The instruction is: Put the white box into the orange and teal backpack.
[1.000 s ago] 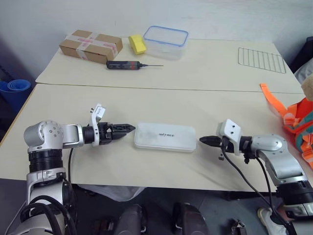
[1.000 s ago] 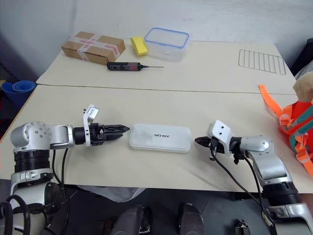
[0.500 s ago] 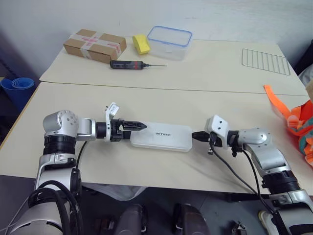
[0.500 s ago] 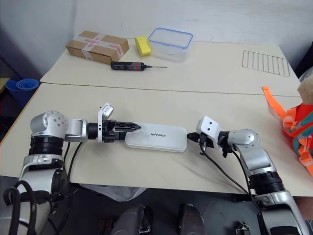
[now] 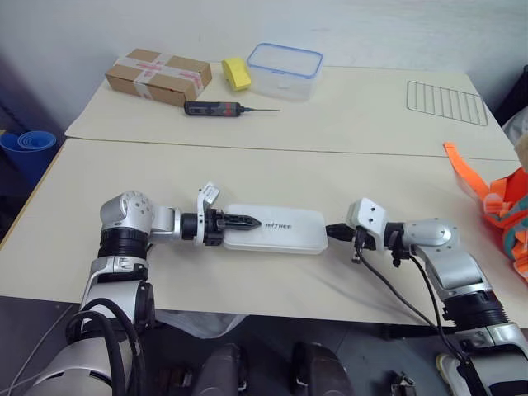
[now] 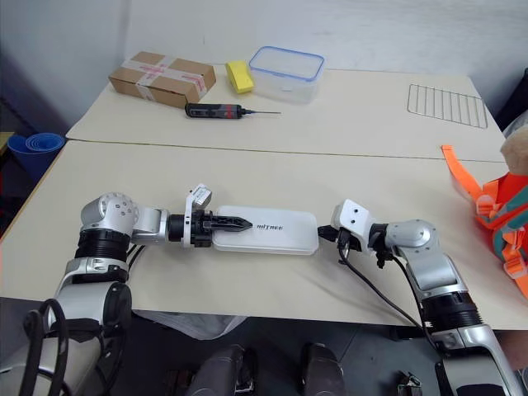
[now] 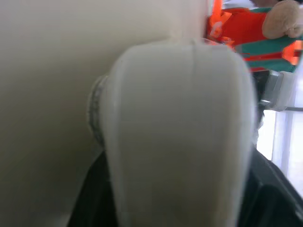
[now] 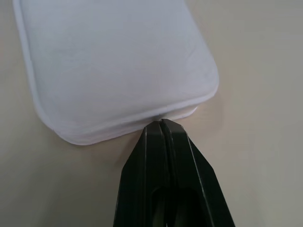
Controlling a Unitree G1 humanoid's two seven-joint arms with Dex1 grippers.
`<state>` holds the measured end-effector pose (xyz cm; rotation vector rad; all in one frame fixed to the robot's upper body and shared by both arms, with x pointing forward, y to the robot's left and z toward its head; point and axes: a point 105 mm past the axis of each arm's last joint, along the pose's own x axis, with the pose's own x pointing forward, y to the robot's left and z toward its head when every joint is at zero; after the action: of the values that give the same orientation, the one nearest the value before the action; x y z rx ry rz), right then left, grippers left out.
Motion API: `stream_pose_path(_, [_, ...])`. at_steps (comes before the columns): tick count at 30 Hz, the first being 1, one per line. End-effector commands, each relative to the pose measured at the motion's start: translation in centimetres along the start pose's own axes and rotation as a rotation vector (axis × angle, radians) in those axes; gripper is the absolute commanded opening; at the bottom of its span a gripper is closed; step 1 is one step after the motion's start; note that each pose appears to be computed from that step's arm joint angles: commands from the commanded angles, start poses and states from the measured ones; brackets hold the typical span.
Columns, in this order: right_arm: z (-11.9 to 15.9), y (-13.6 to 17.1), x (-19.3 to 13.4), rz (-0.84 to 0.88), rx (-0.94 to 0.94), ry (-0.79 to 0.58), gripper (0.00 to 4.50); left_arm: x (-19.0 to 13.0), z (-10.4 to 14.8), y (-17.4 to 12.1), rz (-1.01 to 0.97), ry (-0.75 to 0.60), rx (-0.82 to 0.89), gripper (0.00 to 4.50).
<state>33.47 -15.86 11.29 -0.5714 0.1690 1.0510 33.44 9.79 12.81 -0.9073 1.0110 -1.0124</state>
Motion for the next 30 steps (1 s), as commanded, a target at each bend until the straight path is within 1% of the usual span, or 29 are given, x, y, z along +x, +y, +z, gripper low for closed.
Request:
stream_pose_path(1, [0.7,0.0,-1.6,-0.02,0.01,-0.068,0.0,0.0,-0.5,-0.6,-0.019,0.02,0.054,1.26])
stream_pose_path(2, [0.6,0.0,-2.0,-0.024,0.02,-0.077,0.0,0.1,-0.6,-0.8,-0.024,0.022,0.066,1.23])
stream_pose_path(5, [0.8,0.3,-5.5,-0.121,0.137,-0.174,0.57,-0.3,-1.7,-1.2,-0.049,0.052,0.159,1.23])
stream_pose_path(7, [0.2,0.9,-7.8,-0.206,0.18,-0.18,1.21,-0.5,-2.1,-1.4,-0.063,0.038,0.291,1.23])
stream_pose_path(8, [-0.2,1.3,-9.2,-0.267,0.211,-0.176,1.56,-0.5,-2.3,-1.6,-0.087,0.02,0.421,1.23])
stream_pose_path(9, [-0.5,1.6,-10.2,-0.307,0.233,-0.17,1.88,-0.5,-2.5,-1.9,-0.11,0.015,0.514,1.23])
stream_pose_path(10, [-0.8,2.0,-11.8,-0.389,0.251,-0.168,2.22,-0.6,-2.8,-2.6,-0.169,-0.019,0.618,1.23])
stream_pose_path(12, [-1.4,2.9,-14.9,-0.543,0.289,-0.161,2.97,-0.7,-3.8,-3.1,-0.242,-0.032,0.804,1.23])
stream_pose_path(13, [-1.6,3.2,-15.9,-0.595,0.3,-0.157,3.29,-0.7,-4.4,-3.1,-0.264,-0.024,0.862,1.23])
stream_pose_path(16, [-2.8,4.6,-20.7,-0.846,0.341,-0.124,4.39,-0.3,-6.3,-2.7,-0.306,0.026,0.988,1.23])
stream_pose_path(17, [-3.0,5.0,-21.8,-0.898,0.346,-0.111,4.45,-0.1,-6.7,-2.7,-0.315,0.031,1.016,1.23])
stream_pose_path(20, [-4.4,7.1,-25.5,-1.109,0.391,-0.061,4.45,0.1,-6.9,-3.6,-0.375,-0.044,1.053,1.23])
stream_pose_path(23, [-5.6,8.0,-28.2,-1.286,0.4,-0.012,4.45,-0.2,-7.4,-3.9,-0.399,-0.032,1.111,1.23])
stream_pose_path(27, [-5.7,7.6,-28.6,-1.3,0.395,-0.015,4.45,-1.0,-7.5,-4.1,-0.402,0.004,1.142,1.23])
stream_pose_path(28, [-5.5,6.9,-28.4,-1.294,0.387,-0.031,4.45,-1.0,-7.3,-4.2,-0.397,0.004,1.15,1.23])
stream_pose_path(30, [-5.3,3.7,-27.8,-1.274,0.357,-0.077,4.45,-1.2,-7.0,-4.4,-0.39,0.0,1.172,1.23])
